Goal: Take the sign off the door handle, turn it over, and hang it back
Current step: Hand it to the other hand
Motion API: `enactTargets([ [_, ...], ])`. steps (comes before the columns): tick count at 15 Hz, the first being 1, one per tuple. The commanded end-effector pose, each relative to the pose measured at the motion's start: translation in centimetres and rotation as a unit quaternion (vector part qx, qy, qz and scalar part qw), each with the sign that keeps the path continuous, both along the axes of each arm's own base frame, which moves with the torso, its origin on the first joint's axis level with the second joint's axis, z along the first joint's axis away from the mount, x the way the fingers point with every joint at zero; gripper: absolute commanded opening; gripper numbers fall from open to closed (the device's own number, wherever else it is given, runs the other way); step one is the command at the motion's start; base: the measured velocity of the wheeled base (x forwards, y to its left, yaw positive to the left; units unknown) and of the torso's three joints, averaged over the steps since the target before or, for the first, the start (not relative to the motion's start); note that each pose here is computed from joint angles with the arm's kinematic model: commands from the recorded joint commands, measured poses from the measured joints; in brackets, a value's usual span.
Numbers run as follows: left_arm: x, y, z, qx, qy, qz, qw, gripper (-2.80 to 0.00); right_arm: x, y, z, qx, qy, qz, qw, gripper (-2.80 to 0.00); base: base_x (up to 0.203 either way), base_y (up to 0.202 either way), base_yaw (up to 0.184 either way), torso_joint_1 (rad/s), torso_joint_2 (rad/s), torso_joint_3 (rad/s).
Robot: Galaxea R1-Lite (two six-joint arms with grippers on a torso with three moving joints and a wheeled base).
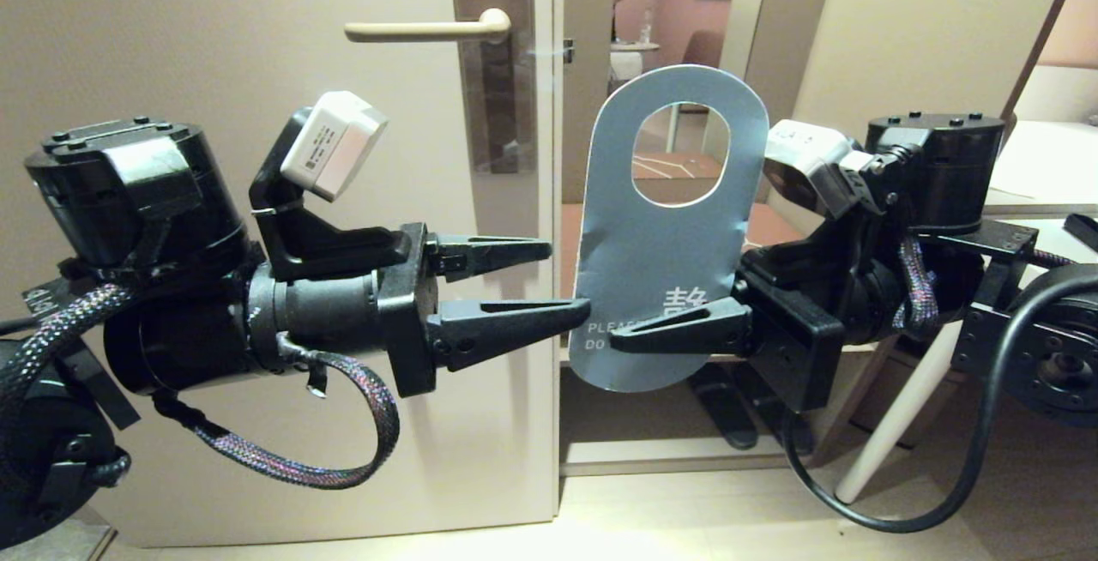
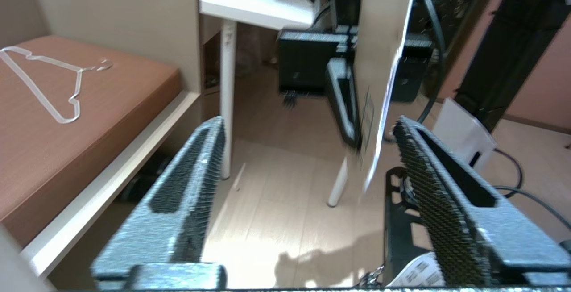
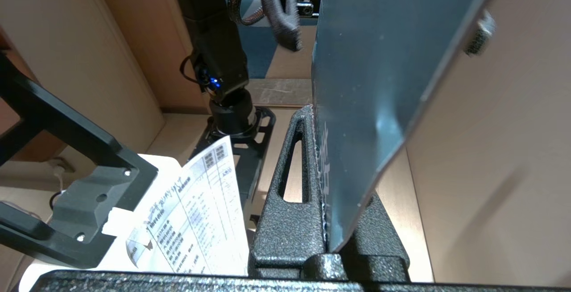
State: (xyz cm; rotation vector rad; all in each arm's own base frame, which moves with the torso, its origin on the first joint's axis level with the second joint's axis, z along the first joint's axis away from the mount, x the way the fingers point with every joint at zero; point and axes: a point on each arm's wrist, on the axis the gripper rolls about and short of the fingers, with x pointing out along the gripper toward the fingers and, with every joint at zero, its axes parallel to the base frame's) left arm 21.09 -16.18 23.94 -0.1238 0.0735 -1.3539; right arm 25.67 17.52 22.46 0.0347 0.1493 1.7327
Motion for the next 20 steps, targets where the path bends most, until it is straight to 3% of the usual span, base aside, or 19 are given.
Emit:
enactTargets([
  [1,0.0,-0.5,0.0,-0.001,0.0,-0.009,1.0,0.0,-0.2,0.3,0.1,0.002,-0.003,0.009,1.0,-2.8,0.0,0.0,0.0,0.0,0.0,0.0],
  [20,-0.2,-1.5,-0.4,0.003,0.008,-0.027,0.9996,0.0,-1.5,2.5,0.1,0.003,-0.005,0.047,0.999,-2.8,0.0,0.0,0.0,0.0,0.0,0.0],
])
